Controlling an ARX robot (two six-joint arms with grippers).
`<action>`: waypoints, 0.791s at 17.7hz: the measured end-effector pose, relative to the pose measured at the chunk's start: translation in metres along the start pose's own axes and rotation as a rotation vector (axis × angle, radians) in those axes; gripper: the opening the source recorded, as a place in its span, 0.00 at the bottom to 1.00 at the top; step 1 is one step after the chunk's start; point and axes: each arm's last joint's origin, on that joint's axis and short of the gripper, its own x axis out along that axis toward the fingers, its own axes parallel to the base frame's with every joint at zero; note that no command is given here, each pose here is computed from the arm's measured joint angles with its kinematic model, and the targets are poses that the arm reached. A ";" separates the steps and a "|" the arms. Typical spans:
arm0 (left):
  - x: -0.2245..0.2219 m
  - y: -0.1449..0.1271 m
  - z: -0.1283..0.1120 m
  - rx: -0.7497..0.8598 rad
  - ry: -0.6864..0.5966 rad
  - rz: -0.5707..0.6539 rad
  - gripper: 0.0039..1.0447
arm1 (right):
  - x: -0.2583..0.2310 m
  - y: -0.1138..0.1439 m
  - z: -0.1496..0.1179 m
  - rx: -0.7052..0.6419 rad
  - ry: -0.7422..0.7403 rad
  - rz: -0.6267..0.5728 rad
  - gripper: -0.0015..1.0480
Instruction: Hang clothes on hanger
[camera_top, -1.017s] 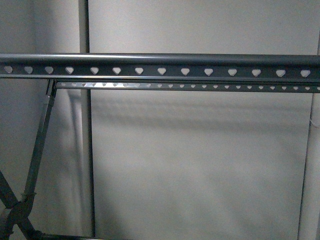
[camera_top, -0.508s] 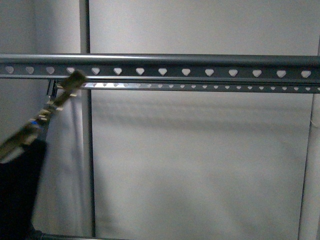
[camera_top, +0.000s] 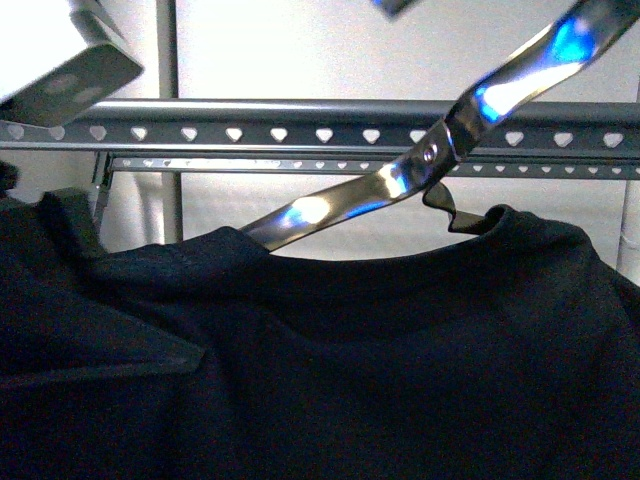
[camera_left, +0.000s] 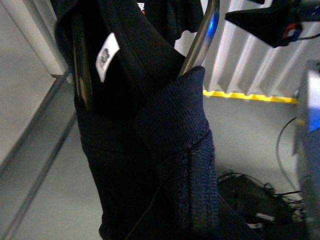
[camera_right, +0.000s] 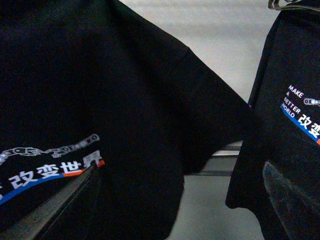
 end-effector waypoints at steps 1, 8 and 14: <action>0.005 0.012 0.001 0.100 0.002 0.063 0.03 | 0.000 0.000 0.000 0.000 0.000 0.000 0.93; 0.006 0.017 0.004 0.154 -0.008 0.093 0.03 | 0.001 0.000 0.001 0.017 -0.009 0.057 0.93; 0.006 0.017 0.004 0.154 -0.009 0.092 0.03 | 0.067 -0.027 0.089 -0.442 -0.142 0.449 0.93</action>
